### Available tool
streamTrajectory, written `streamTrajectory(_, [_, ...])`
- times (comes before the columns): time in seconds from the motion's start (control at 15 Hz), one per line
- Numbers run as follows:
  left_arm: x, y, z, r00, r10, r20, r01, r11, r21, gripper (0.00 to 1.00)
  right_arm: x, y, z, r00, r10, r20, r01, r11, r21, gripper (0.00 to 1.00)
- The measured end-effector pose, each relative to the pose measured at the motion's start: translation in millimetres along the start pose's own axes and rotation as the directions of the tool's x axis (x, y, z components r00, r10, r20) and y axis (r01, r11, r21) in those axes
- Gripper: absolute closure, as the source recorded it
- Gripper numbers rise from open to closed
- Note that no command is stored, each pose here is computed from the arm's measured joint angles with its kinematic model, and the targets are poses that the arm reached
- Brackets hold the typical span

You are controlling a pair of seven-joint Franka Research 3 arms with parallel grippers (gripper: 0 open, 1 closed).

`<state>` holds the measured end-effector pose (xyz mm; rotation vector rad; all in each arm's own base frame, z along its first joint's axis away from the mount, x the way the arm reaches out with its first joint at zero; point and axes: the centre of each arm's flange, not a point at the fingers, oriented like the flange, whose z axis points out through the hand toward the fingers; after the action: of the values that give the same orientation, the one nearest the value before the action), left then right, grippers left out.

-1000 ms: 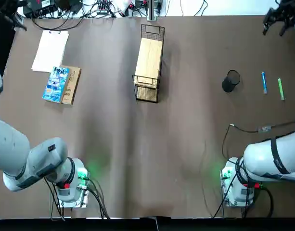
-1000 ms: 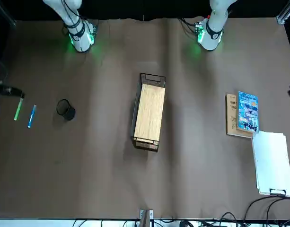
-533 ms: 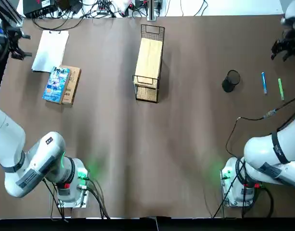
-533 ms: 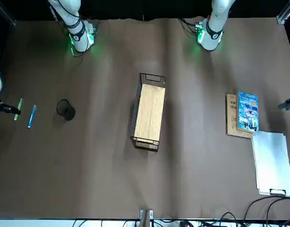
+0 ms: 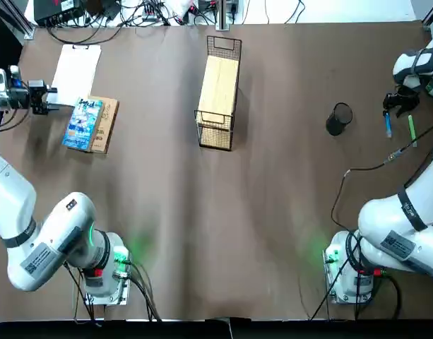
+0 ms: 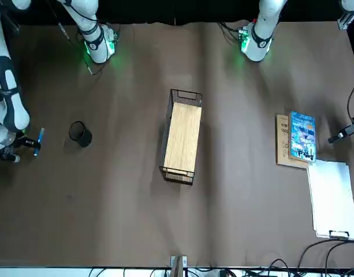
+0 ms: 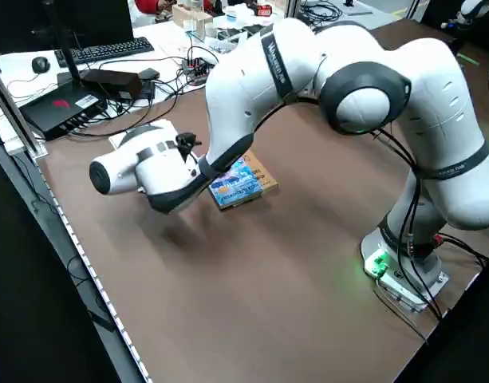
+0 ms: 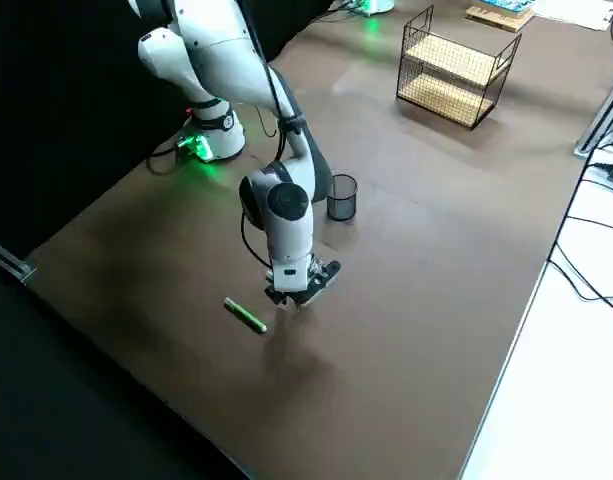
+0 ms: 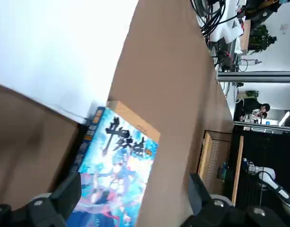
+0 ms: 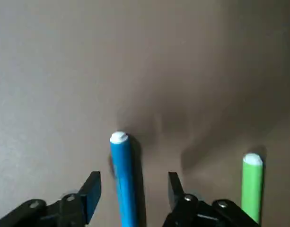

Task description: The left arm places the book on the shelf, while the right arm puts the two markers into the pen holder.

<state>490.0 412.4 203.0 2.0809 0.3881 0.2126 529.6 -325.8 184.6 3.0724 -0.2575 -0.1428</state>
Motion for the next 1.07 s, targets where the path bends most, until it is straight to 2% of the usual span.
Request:
streamTrajectory(0.07, [-2, -9, 6, 1.000, 0.005, 0.005, -0.005, 1.000, -0.004, 0.00, 1, -1, 4, 1.000, -0.002, -0.002, 0.002, 1.000, -0.001, 0.35])
streamTrajectory(0.2, [-4, -23, 18, 1.000, -0.007, 0.024, 0.007, 1.000, 0.000, 0.00, 1, -2, 6, 1.000, -0.003, -0.001, 0.003, 1.000, 0.000, 0.44])
streamTrajectory(0.27, [-5, -28, 23, 0.999, -0.010, 0.036, 0.009, 1.000, 0.015, 0.00, 1, -3, 6, 1.000, -0.005, -0.001, 0.005, 1.000, 0.001, 0.45])
streamTrajectory(0.33, [-5, -32, 27, 0.999, -0.009, 0.051, 0.008, 0.999, 0.036, 0.00, 2, -5, 6, 1.000, -0.007, -0.001, 0.007, 1.000, 0.003, 0.54])
streamTrajectory(0.47, [-6, -37, 34, 0.997, -0.006, 0.083, 0.001, 0.998, 0.067, 0.00, 3, -8, 6, 1.000, -0.013, 0.000, 0.013, 1.000, 0.006, 0.58])
streamTrajectory(0.67, [-4, -38, 47, 0.994, -0.005, 0.105, -0.003, 0.997, 0.075, 0.00, 3, -9, 6, 1.000, -0.024, 0.001, 0.024, 1.000, 0.007, 0.83])
streamTrajectory(0.93, [-2, -38, 56, 0.993, -0.003, 0.117, -0.006, 0.997, 0.074, 0.00, 2, -6, 6, 0.990, -0.144, 0.003, 0.144, 0.990, 0.007, 0.83])
streamTrajectory(1.0, [-3, -40, 57, 0.993, -0.005, 0.118, -0.003, 0.997, 0.073, 0.00, 0, -7, 6, 0.966, -0.257, 0.026, 0.257, 0.966, 0.024, 0.83])
streamTrajectory(1.07, [-3, -40, 58, 0.993, -0.007, 0.119, -0.002, 0.997, 0.073, 0.01, 1, -9, 4, 0.945, -0.324, 0.044, 0.322, 0.946, 0.043, 0.83])
